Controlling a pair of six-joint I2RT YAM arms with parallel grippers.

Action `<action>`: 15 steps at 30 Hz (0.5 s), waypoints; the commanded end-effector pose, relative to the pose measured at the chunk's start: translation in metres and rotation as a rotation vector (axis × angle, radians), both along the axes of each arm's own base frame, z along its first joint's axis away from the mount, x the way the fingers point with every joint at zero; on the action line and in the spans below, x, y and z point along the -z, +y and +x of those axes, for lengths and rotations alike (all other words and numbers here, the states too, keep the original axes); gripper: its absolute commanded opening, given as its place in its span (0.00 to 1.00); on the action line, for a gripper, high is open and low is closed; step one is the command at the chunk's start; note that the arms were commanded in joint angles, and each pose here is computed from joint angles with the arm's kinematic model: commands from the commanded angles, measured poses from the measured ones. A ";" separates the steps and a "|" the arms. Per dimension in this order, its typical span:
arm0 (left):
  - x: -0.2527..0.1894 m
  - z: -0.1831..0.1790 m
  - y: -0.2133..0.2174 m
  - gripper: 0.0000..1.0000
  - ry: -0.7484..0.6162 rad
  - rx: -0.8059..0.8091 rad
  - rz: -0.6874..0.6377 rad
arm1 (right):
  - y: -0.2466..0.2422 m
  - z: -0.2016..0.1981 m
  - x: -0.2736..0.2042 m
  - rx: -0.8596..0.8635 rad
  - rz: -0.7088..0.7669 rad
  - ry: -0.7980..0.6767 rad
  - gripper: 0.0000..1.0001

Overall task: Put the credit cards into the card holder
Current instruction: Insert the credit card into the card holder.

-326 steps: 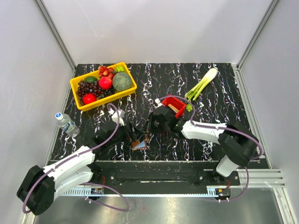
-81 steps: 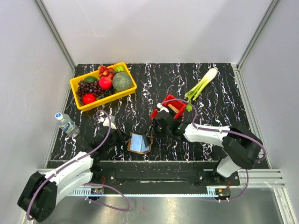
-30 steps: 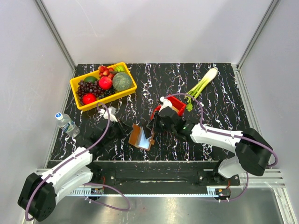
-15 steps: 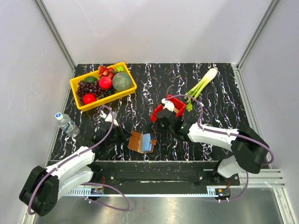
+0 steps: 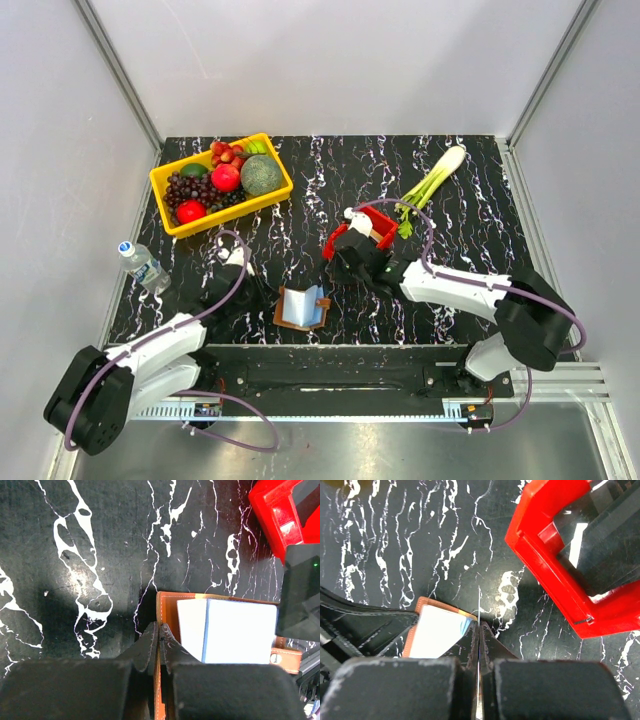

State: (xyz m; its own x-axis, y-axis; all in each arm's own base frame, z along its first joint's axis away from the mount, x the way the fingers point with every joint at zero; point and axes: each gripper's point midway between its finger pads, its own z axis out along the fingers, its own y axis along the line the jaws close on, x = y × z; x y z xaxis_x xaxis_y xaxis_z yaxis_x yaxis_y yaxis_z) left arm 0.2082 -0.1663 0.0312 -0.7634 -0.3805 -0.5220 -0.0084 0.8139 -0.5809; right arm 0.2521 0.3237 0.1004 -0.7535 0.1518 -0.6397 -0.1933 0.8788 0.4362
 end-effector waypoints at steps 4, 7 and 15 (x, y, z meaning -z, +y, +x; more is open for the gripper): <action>-0.008 0.007 -0.003 0.00 -0.048 -0.010 -0.020 | 0.008 0.007 -0.043 -0.011 0.064 -0.070 0.00; -0.014 0.008 -0.003 0.00 -0.060 -0.011 -0.026 | 0.012 0.002 -0.037 -0.039 0.065 -0.046 0.00; -0.020 0.011 0.000 0.00 -0.075 -0.028 -0.024 | 0.020 -0.006 -0.034 -0.081 0.085 -0.004 0.00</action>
